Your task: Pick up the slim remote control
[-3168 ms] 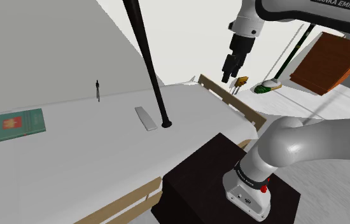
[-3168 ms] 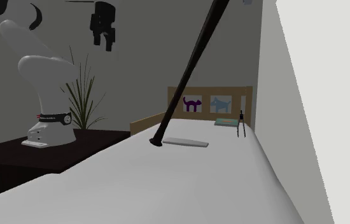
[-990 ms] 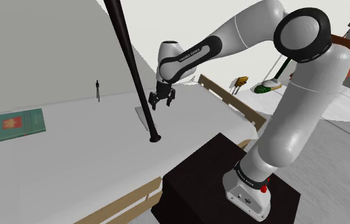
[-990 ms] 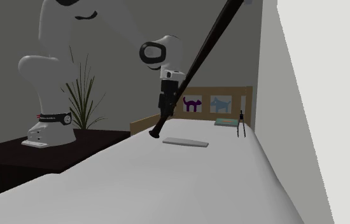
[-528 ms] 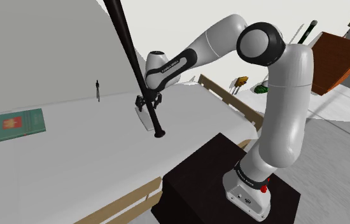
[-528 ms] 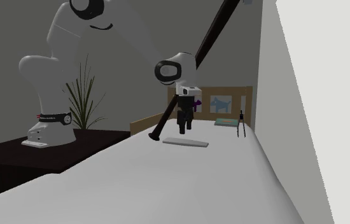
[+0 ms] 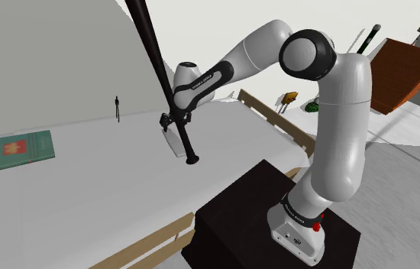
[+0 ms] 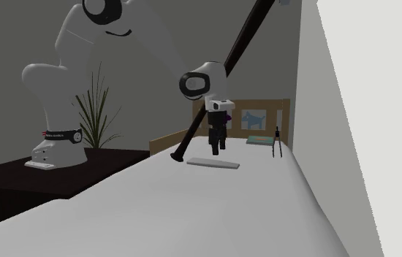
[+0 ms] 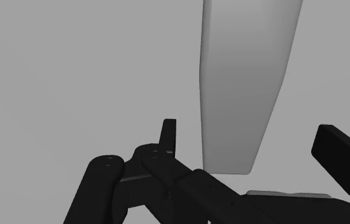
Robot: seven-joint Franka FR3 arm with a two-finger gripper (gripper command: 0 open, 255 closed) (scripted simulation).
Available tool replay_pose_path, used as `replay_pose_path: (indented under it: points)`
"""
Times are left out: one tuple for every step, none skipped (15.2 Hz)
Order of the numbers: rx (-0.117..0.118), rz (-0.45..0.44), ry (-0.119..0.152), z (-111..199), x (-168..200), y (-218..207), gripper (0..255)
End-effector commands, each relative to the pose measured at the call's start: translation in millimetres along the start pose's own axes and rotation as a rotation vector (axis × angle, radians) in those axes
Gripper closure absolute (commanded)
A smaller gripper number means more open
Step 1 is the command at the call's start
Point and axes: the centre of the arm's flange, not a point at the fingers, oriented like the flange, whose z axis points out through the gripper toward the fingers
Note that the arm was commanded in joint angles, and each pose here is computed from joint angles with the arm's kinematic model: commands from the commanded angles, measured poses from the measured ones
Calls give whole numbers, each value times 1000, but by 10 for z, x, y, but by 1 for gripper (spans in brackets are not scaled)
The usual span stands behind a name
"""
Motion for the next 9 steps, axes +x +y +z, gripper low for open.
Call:
replay_pose_path:
  points:
    - [-19,-12,-77,512,-165,-86,0]
    - [-20,-11,-78,528,-187,-172,255]
    - [-20,-11,-78,528,-198,-123,255]
    - [-19,-10,-78,620,-277,-103,255]
    - [-19,-10,-78,630,-276,-44,255]
    - [-18,-11,-77,638,-275,-49,255]
    - [-18,-10,-77,630,-392,-5,255]
    - [-20,-9,-76,543,-450,-84,255]
    - [-19,-9,-77,601,-558,-14,255]
